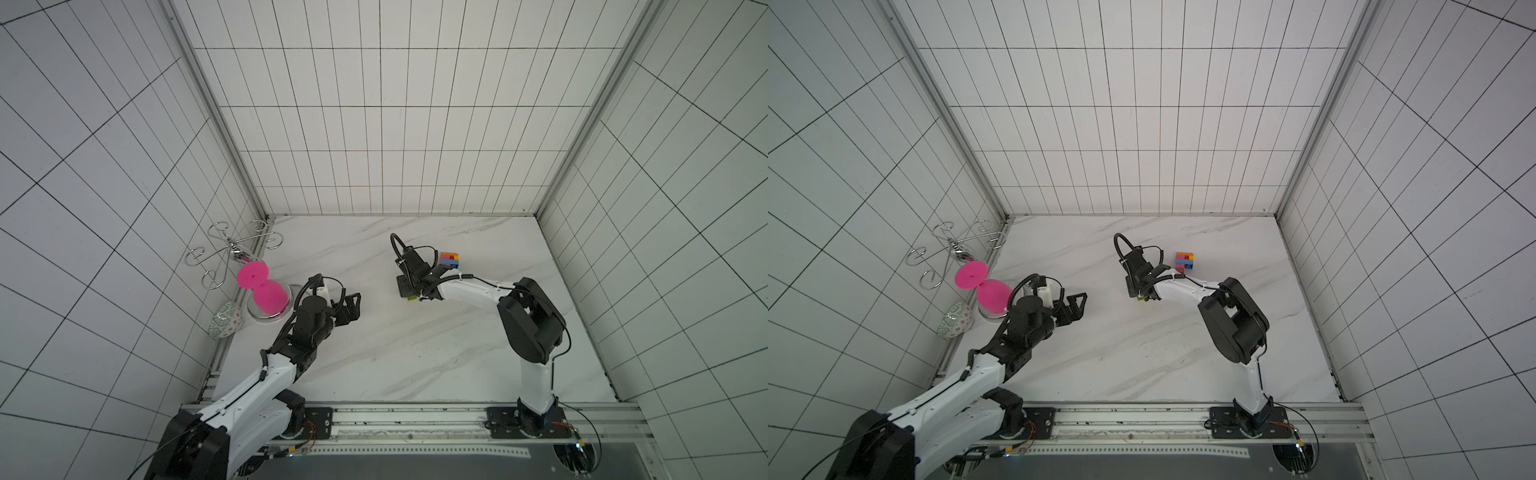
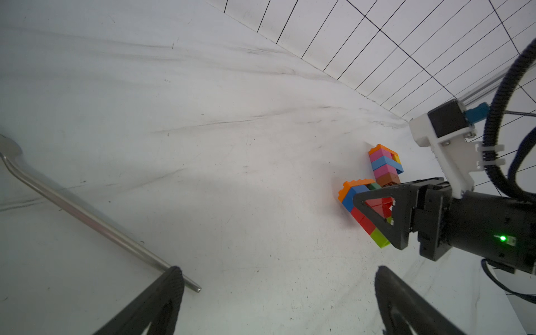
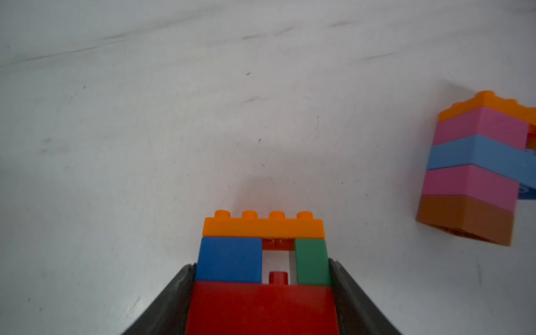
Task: Assemble the letter p with lego
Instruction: Place the lego brick at the center of the board.
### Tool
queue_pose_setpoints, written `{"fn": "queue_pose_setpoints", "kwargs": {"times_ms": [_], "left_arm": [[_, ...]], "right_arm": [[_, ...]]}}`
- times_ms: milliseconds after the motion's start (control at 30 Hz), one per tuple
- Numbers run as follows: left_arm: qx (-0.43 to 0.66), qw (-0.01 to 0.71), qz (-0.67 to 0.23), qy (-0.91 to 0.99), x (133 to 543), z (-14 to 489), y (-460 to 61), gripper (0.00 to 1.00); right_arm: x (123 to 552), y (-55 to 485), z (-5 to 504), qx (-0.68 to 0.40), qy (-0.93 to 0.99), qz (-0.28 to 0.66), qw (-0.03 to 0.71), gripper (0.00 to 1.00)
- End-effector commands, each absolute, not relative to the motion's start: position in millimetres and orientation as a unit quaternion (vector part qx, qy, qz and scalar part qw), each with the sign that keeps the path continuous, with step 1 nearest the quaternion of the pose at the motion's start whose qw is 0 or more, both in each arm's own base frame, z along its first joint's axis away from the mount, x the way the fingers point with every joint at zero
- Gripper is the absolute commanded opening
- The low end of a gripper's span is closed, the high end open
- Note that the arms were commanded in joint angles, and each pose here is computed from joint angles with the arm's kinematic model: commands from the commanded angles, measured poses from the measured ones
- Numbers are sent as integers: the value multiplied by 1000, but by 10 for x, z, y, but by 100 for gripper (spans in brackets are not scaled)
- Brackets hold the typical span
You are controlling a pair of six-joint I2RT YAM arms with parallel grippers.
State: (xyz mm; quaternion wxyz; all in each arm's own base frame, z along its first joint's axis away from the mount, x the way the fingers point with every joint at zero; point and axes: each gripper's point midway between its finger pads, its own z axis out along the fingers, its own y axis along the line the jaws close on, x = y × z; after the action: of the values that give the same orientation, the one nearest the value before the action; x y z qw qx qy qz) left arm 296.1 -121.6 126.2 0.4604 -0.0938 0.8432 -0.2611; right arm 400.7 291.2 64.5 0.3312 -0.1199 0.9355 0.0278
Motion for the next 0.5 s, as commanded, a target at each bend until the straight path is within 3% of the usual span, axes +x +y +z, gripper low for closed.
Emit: {"fn": "queue_pose_setpoints", "kwargs": {"times_ms": [0,267,467], "left_arm": [[-99,467,-263,838,2971,1291,-1197,98],[-98,471,-265,836,2974,1326,-1198,98],[-95,468,-266,838,2975,1315,-1213,98]], "right_arm": [[4291,2907,575,-88,912,26,399,45],[4330,2804,302,-79,909,29,409,52],[4279,2781,256,-76,909,38,407,71]]}}
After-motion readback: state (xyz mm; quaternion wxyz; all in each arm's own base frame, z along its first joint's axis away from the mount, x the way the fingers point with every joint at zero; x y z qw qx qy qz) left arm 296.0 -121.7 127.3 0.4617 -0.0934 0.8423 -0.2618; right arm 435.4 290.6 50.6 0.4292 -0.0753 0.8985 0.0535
